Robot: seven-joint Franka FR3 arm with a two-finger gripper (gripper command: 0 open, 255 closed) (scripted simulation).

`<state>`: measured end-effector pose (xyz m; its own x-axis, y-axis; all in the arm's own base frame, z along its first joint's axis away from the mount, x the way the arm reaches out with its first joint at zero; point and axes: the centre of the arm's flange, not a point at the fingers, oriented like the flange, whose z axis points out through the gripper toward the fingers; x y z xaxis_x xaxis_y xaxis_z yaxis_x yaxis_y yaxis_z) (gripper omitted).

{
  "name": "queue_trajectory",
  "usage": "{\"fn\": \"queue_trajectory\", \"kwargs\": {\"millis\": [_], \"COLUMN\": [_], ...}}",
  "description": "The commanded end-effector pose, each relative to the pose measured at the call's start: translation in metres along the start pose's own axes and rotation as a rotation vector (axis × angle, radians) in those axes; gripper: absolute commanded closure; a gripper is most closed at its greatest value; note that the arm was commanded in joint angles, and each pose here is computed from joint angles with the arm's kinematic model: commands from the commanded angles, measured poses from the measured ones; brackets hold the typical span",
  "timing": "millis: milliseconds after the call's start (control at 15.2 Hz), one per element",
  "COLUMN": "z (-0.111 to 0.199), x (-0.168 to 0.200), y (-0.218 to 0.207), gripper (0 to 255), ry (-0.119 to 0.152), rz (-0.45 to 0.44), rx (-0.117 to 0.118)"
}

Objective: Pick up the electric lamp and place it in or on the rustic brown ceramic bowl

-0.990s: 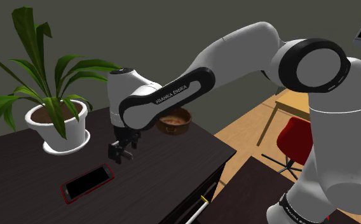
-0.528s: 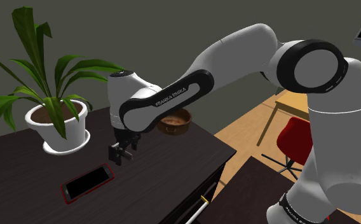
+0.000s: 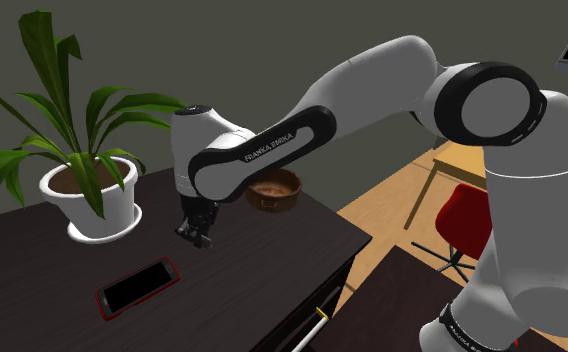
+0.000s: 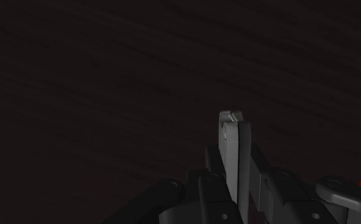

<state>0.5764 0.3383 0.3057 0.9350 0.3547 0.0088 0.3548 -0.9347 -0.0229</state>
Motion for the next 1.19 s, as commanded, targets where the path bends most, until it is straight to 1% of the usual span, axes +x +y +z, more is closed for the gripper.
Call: {"fn": "queue_trajectory", "kwargs": {"millis": [0,132,198,1122], "z": [0.005,0.006,0.008,-0.066], "x": [-0.002,-0.001,-0.006,-0.005], "y": [-0.010,-0.014,-0.011,-0.012], "gripper": [255,255,255,255], "ry": [-0.010,-0.010,-0.010,-0.010], "rz": [-0.013,-0.013,-0.013,-0.013], "rx": [0.008,0.008,0.008,0.008]}}
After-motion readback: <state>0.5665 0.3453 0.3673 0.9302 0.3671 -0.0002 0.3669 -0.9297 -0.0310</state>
